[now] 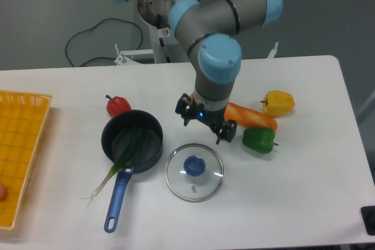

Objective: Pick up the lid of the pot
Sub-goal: 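Move the gripper down over the blue knob of the glass lid, then lower the gripper onto the blue knob and close it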

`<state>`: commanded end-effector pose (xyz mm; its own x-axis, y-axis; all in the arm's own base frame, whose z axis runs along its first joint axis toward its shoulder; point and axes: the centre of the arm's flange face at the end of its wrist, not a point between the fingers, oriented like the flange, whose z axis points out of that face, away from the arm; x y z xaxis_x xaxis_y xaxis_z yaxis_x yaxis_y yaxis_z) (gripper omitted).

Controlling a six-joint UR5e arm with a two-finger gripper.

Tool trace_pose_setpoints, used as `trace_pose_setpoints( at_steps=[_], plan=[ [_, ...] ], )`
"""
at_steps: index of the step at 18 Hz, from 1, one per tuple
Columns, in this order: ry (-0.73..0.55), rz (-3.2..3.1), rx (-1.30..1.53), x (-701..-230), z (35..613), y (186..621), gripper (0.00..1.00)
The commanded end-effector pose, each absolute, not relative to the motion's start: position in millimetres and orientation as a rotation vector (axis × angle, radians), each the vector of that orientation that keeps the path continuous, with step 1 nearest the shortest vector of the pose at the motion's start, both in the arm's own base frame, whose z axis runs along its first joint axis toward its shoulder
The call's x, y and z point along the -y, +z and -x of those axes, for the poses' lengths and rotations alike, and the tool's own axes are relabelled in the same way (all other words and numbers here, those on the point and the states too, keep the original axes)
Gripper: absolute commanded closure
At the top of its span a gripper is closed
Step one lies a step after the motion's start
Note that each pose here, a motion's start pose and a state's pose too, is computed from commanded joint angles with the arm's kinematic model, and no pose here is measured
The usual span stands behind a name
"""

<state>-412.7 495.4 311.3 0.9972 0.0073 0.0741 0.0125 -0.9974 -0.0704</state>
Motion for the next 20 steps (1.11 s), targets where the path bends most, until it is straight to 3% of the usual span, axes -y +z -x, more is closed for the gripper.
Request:
trace_pose_setpoints(
  at_steps=[12, 16, 20],
  plan=[
    [-0.064, 3.052, 0.059, -524.0, 427.9, 259.6, 0.0],
    [0.035, 3.103, 0.081, -535.8, 421.6, 244.5, 0.0],
    [0.036, 3.111, 0.081, -536.8, 418.9, 242.1, 0.0]
  ],
)
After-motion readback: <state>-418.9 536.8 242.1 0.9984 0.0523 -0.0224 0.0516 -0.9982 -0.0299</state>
